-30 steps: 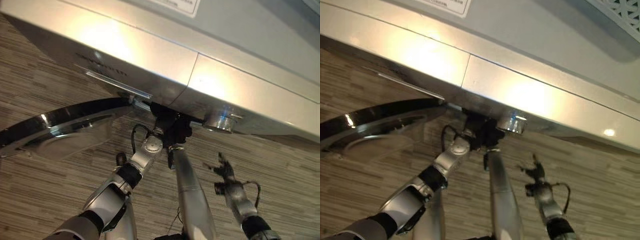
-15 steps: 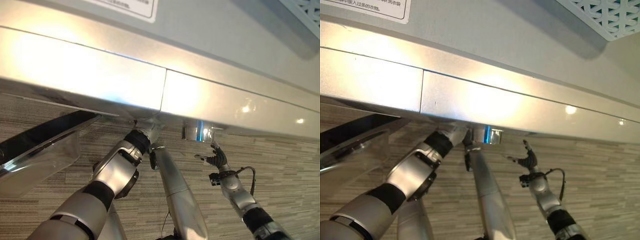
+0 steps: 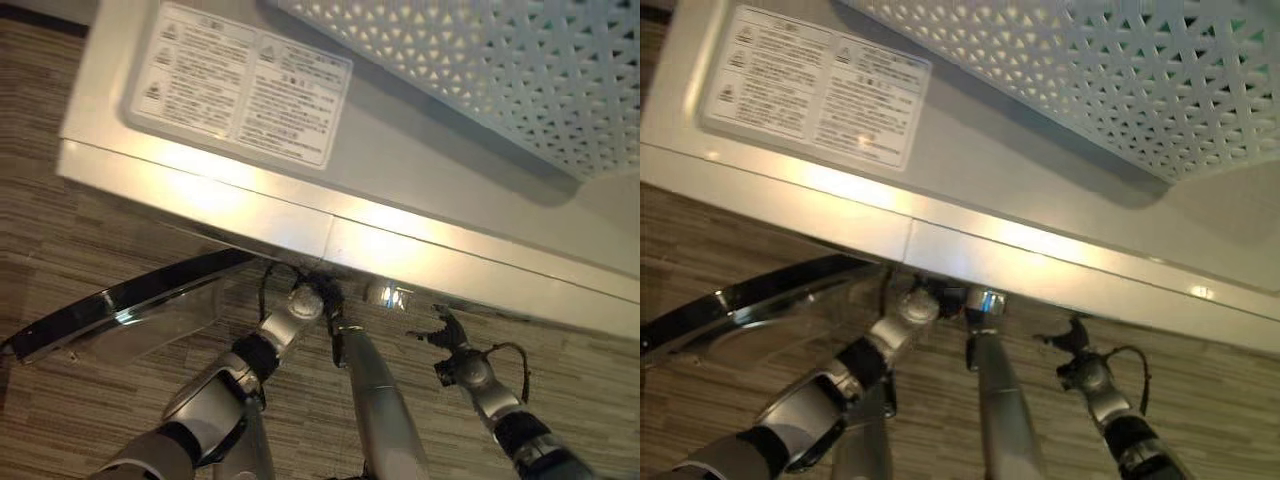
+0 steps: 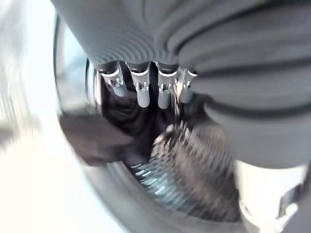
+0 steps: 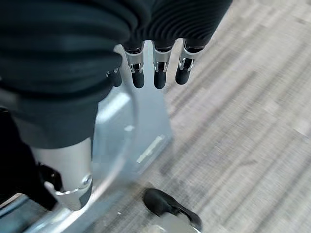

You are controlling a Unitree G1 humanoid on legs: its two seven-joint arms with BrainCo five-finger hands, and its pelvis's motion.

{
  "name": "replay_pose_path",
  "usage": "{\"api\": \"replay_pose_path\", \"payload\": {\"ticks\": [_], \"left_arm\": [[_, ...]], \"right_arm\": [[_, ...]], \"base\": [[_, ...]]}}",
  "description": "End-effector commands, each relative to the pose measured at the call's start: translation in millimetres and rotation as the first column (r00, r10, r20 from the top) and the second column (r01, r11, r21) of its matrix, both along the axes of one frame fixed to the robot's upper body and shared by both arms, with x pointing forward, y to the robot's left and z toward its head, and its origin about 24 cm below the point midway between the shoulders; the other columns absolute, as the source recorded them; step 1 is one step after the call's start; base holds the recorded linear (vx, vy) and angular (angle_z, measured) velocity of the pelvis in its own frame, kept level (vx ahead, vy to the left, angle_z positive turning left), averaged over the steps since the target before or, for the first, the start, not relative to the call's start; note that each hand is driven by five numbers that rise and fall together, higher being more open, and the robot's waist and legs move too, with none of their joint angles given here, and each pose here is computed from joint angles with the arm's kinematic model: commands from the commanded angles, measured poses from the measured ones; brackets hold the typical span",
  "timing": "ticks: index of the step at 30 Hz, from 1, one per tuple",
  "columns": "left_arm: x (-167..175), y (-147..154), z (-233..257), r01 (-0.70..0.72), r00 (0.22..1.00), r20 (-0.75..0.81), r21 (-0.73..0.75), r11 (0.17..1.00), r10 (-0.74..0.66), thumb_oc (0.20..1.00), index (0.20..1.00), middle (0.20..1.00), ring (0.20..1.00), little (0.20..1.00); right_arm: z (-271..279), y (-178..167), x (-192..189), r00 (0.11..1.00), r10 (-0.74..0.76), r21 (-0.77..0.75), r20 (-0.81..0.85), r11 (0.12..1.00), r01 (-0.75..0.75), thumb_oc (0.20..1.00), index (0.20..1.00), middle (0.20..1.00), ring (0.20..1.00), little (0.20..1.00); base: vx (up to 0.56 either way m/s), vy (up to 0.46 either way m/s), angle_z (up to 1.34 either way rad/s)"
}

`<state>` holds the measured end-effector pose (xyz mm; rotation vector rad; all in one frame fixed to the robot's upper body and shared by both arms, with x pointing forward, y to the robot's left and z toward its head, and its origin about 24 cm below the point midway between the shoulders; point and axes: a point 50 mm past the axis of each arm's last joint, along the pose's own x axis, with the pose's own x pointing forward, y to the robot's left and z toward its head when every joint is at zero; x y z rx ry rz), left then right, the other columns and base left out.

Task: Grab the laundry basket,head to the washer,open it,put in the laundry and shut it.

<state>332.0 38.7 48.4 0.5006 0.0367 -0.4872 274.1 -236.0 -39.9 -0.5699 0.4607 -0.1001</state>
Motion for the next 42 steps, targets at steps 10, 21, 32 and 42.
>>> {"api": "replay_pose_path", "payload": {"ticks": [10,21,32,42], "left_arm": [[-30.3,23.3,-6.5,0.199,0.977,0.049,0.133,0.971,-0.207,1.000,1.000,1.000,1.000,1.000],[-54.6,72.2,-44.8,0.115,0.990,-0.104,0.155,0.981,-0.099,1.000,1.000,1.000,1.000,1.000],[-68.3,119.5,-68.6,-0.103,0.971,-0.198,0.152,0.983,0.132,1.000,1.000,1.000,1.000,1.000],[-73.5,114.5,-79.1,-0.154,0.957,-0.228,0.124,0.980,0.179,1.000,1.000,1.000,1.000,1.000]], "right_arm": [[-42.5,-28.5,-54.0,0.959,0.005,-0.067,-0.283,0.997,-0.024,1.000,1.000,1.000,1.000,1.000],[-99.4,-69.3,-190.2,0.673,-0.418,0.013,-0.610,0.844,0.536,1.000,1.000,1.000,1.000,1.000],[-55.9,-136.1,-209.0,0.540,-0.787,0.092,-0.298,0.540,0.837,1.000,1.000,1.000,1.000,1.000],[90.9,-185.9,-144.9,0.534,-0.687,-0.101,0.493,0.565,0.819,1.000,1.000,1.000,1.000,1.000]], "base": [[0.08,0.093,0.02],[0.01,0.246,0.17],[0.00,0.170,-0.34],[0.04,0.015,-0.08]]}}
